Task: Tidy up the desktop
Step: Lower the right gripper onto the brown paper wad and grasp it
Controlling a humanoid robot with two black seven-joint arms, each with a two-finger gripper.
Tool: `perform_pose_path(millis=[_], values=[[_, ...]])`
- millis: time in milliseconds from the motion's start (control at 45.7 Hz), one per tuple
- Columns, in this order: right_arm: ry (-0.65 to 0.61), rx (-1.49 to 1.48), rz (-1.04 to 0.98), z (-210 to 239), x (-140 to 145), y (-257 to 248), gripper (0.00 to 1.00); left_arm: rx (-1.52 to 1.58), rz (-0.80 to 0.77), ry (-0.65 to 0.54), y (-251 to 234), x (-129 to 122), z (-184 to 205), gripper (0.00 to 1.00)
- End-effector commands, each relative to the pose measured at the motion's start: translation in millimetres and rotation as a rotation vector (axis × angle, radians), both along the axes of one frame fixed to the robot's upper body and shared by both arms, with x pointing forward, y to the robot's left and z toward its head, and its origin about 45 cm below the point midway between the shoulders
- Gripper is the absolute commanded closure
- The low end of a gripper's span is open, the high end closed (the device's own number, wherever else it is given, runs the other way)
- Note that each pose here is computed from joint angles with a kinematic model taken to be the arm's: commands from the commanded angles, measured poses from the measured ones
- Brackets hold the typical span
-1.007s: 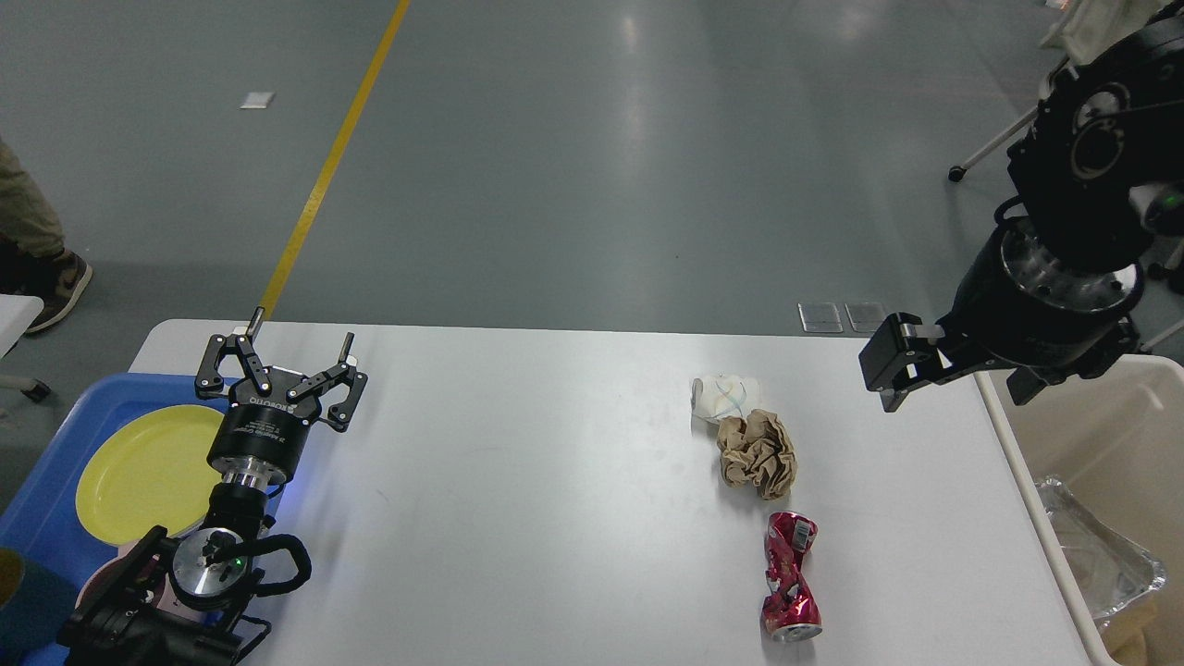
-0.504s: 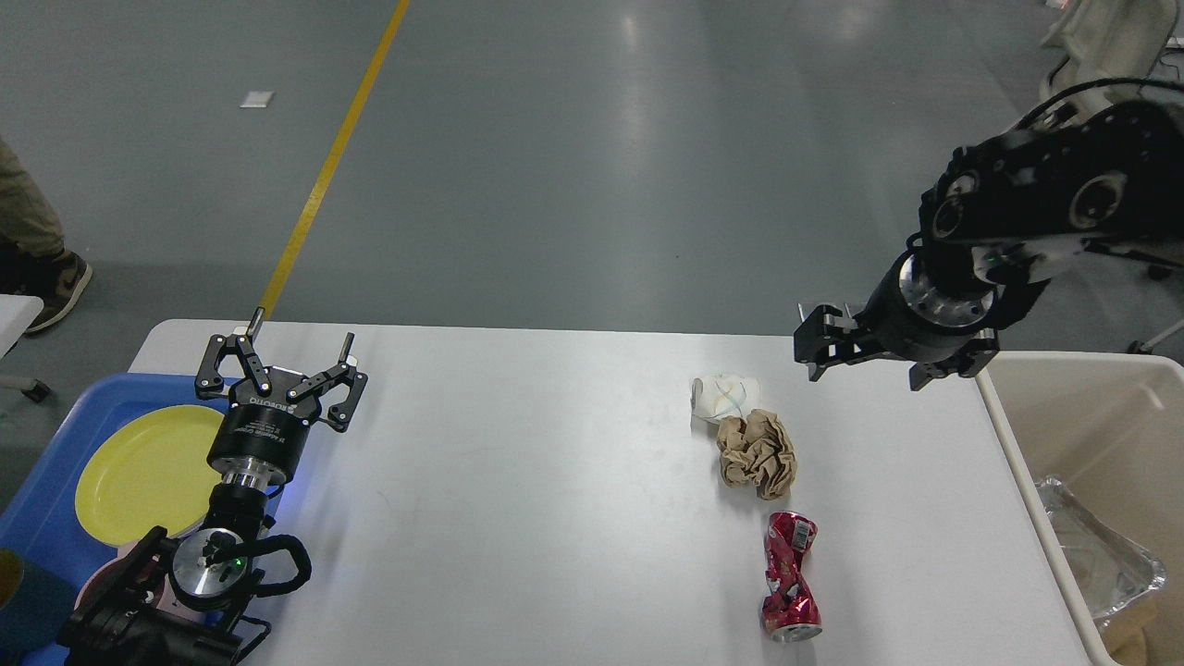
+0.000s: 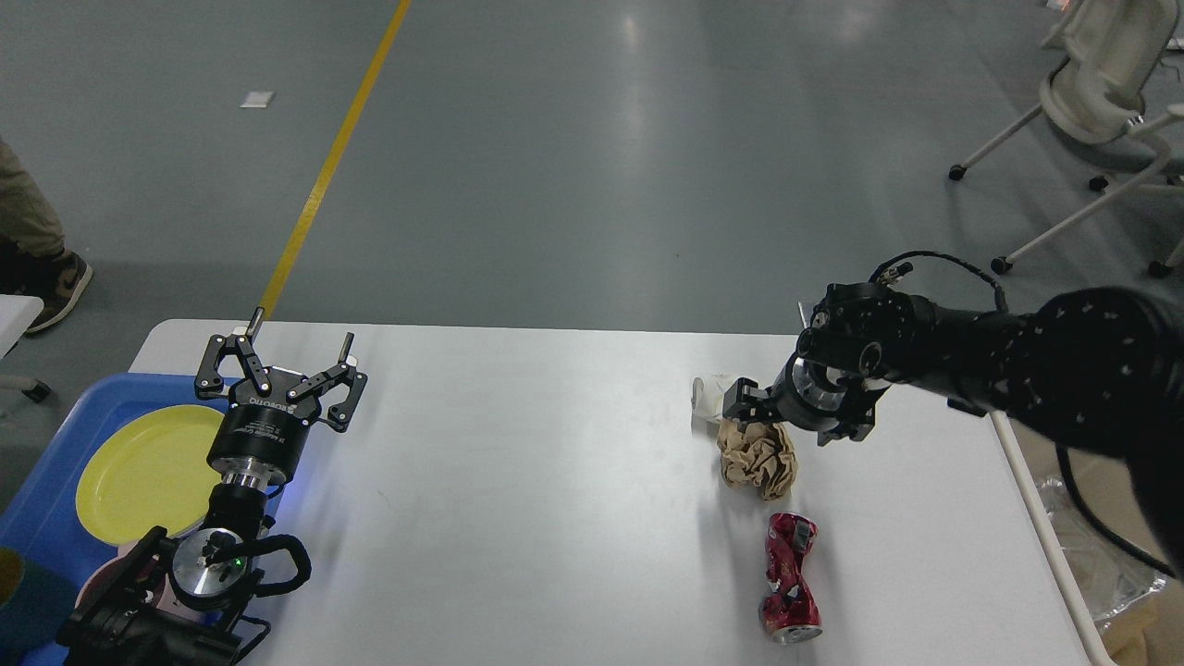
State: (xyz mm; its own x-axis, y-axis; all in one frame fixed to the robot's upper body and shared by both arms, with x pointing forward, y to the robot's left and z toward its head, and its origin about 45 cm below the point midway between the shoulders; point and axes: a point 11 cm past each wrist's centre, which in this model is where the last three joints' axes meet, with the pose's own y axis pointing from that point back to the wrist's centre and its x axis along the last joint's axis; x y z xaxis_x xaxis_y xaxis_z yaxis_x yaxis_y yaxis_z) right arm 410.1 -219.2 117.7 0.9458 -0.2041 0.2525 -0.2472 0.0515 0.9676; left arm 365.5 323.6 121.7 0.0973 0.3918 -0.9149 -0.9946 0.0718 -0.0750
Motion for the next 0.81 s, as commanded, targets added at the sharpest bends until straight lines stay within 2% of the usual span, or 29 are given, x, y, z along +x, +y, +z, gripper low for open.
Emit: perform_pose_path(millis=[0,285,525,569,635,679,788], values=[[-0.032,0.015,-0.030,-15.4,0.5,2.5,0.00,0.000,0.000,0.000,0.0,0.0,0.0,0.04],[-0.088,-0.015,-0.084,-61.0,-17.8,-4.0,0.00,0.000,0.000,0.000,0.0,0.0,0.0,0.04],[-0.105,-0.017,-0.096,-63.2,-17.6,-6.0,0.00,0.000,0.000,0.000,0.0,0.0,0.0,0.04],[-0.116,-0.017,-0.104,-62.2,-16.1,-6.5,0.04,0.000,0.000,0.000,0.0,0.0,0.0,0.04],[-0.129,-0.019,-0.110,-62.2,-15.5,-7.3,0.13,0.000,0.000,0.000,0.0,0.0,0.0,0.04],[-0.135,-0.019,-0.117,-62.0,-15.1,-8.0,0.23,0.000,0.000,0.000,0.0,0.0,0.0,0.04],[-0.125,-0.008,-0.117,-61.8,-16.2,-3.2,0.73,0.000,-0.001,0.001,-0.2,0.0,-0.1,0.04]])
